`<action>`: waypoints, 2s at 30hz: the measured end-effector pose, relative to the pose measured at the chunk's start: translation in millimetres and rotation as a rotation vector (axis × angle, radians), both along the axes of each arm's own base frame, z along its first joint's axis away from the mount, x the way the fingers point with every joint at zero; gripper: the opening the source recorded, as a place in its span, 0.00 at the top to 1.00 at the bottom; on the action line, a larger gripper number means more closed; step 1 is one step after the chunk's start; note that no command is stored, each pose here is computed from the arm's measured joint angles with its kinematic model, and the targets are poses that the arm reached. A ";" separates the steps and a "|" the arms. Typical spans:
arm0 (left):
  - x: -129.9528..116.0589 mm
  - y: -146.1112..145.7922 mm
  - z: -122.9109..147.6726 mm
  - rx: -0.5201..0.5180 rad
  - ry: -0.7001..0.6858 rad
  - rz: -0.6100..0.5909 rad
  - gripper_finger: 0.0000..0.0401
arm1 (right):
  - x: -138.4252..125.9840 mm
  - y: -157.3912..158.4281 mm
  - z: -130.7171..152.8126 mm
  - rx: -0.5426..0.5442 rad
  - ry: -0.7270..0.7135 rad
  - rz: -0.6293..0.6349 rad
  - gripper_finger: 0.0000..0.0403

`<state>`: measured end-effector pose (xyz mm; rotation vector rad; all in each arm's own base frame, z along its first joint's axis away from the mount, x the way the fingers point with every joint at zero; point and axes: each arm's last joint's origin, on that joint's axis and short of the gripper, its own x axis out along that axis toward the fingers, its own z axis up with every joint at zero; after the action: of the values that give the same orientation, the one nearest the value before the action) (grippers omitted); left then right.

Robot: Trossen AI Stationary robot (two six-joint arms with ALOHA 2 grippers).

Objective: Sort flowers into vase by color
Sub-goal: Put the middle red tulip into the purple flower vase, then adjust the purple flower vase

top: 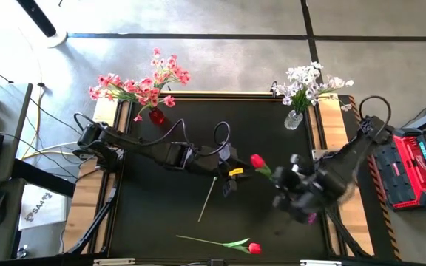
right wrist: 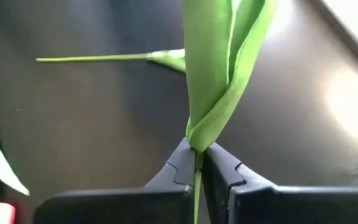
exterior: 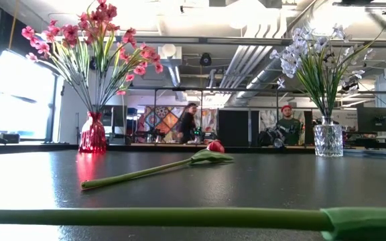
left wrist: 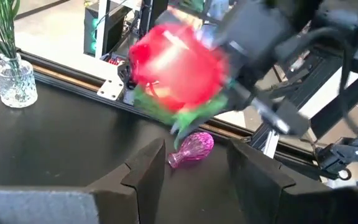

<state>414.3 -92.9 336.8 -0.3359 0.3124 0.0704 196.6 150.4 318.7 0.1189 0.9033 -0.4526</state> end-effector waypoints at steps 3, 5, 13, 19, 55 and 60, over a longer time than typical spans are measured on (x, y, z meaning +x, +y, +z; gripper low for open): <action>-4.3 1.5 -4.7 0.004 0.071 0.031 0.60 | 25.1 -17.1 -9.7 0.160 0.006 -0.079 1.00; -14.1 4.8 -5.2 -0.006 0.152 0.085 0.60 | 40.1 -28.6 -15.7 0.283 -0.025 -0.154 1.00; -53.7 15.5 16.4 0.030 0.258 0.246 0.60 | 74.2 -67.4 -41.6 0.475 -0.156 -0.302 0.91; -63.0 12.7 26.9 0.037 0.228 0.258 0.60 | 73.1 -79.1 -69.0 0.569 -0.073 -0.318 0.64; -61.6 17.9 26.2 0.150 0.245 0.245 0.60 | -33.9 -15.3 -156.5 0.572 0.617 -0.246 0.29; -61.2 20.1 26.1 0.158 0.247 0.247 0.60 | -37.6 -18.0 -168.8 0.595 0.607 -0.270 0.41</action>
<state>353.1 -72.8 362.9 -0.2076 0.5061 0.3798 159.0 132.4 149.9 0.6801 1.6148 -0.4643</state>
